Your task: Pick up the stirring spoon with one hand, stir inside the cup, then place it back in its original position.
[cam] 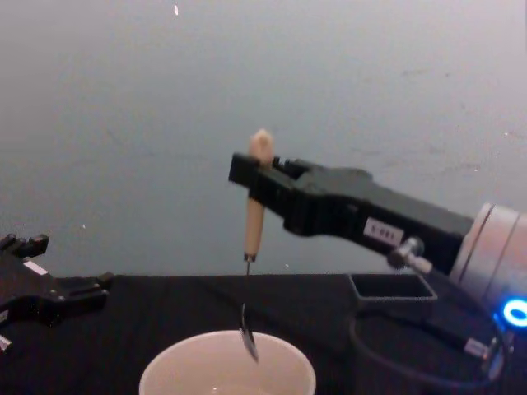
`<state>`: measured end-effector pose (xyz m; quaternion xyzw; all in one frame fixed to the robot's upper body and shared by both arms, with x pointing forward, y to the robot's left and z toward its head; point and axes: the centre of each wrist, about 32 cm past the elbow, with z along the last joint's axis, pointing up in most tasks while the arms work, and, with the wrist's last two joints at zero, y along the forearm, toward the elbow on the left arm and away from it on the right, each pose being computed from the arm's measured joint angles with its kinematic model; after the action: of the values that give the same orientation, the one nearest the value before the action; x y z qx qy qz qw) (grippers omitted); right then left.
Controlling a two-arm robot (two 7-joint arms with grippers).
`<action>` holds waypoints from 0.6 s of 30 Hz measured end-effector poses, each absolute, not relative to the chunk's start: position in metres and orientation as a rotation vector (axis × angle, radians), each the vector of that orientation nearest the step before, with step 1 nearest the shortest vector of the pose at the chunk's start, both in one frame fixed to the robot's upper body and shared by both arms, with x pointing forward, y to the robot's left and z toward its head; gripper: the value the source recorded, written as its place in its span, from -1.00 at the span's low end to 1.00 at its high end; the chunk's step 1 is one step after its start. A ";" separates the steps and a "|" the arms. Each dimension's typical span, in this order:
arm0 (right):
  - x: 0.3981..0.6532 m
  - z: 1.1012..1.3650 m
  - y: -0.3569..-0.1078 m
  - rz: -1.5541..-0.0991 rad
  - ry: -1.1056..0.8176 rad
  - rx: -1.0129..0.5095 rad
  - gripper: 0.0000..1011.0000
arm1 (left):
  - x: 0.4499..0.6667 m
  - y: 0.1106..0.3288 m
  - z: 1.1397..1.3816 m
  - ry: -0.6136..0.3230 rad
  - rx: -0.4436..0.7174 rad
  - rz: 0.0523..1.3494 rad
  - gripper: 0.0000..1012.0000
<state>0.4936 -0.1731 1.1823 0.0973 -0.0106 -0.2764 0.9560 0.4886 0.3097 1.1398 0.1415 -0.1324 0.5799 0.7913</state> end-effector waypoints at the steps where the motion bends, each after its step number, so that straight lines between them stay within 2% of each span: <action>1: 0.493 1.180 -0.173 -0.559 -0.020 0.196 -0.58 | 0.489 0.310 1.140 -0.285 0.304 1.248 0.98; 18: 0.496 1.140 -0.160 -0.599 -0.005 0.178 -0.58 | 0.489 0.310 1.140 -0.285 0.304 1.248 0.98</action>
<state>0.4963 -0.1600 1.1397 0.0874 -0.0022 -0.2945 0.9517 0.4886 0.3097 1.1398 0.1415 -0.1324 0.5799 0.7913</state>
